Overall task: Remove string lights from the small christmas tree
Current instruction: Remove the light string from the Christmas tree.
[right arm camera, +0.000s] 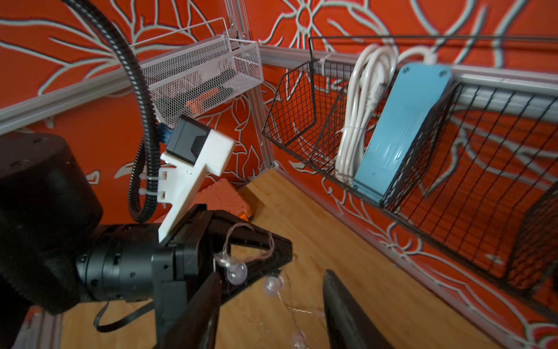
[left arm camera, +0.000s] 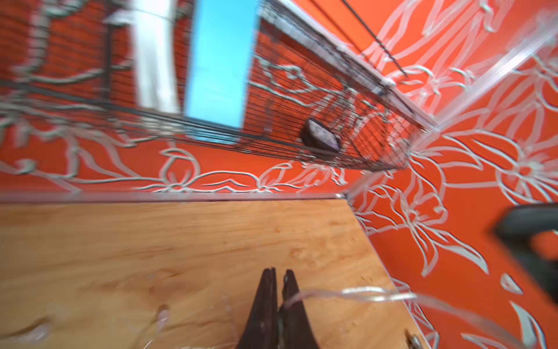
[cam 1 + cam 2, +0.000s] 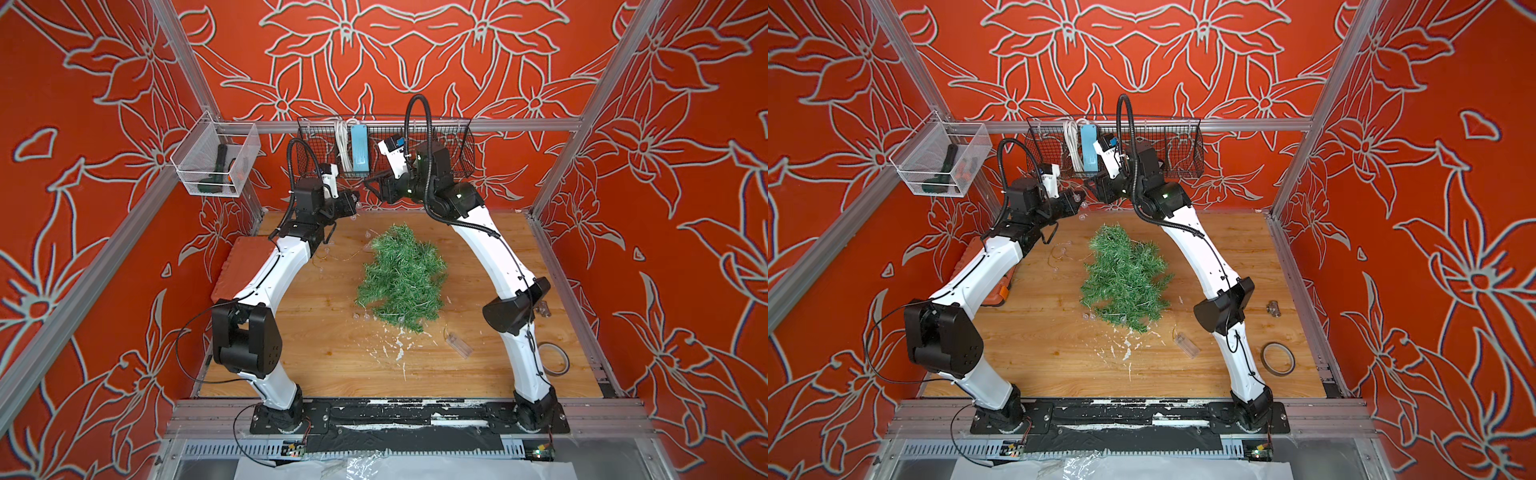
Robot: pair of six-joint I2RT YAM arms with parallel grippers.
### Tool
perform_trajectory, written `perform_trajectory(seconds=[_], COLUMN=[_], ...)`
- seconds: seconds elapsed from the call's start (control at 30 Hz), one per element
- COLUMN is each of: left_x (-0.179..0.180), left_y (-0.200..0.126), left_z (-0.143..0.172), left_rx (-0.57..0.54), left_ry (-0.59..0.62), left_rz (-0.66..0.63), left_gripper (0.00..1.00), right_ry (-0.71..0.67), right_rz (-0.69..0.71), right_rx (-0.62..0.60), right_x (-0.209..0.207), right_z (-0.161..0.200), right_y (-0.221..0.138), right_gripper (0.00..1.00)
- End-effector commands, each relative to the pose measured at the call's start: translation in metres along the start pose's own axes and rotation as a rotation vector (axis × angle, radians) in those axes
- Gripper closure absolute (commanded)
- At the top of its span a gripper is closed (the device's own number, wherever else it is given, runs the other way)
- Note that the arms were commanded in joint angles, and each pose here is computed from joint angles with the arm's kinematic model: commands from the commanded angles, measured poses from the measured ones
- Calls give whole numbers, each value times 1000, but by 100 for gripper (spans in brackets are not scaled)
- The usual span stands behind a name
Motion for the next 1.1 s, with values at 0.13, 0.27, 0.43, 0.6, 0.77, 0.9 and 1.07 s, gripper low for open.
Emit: perform_trajectory(seconds=[0.13, 0.27, 0.43, 0.6, 0.77, 0.9, 1.07], left_x=[45, 32, 12, -11, -7, -3, -2], left_y=[-62, -94, -137, -182, -224, -249, -253], left_z=[-59, -85, -112, -139, -142, -140, -138], left_rx=[-159, -229, -309, -394, -464, -503, -483], left_ry=[-127, -109, -127, -99, -118, -115, -111], left_rz=[-151, -165, -154, -188, -314, -393, -400], left_gripper=[100, 100, 100, 100, 100, 100, 100], right_ry=[-33, -32, -2, 4, -18, -53, -75], right_rz=[155, 200, 187, 148, 131, 128, 106], right_rx=[-156, -173, -181, -203, -198, -179, -173], right_x=[-14, -14, -3, 18, 38, 53, 69], right_z=[-61, -63, -58, -53, -45, -40, -37], right_y=[-69, -94, -125, -158, -182, -197, -211], right_gripper=[35, 35, 35, 35, 35, 35, 34])
Point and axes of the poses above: each gripper's point midway between its finger pads, its own y axis out along the fingers, its own x axis along the line the jaws close on, z = x × y, the point moved 1 cm from there along -y, back along the fingers, and after that the axes turned 4 degrees about y, right-handed, at the moved point
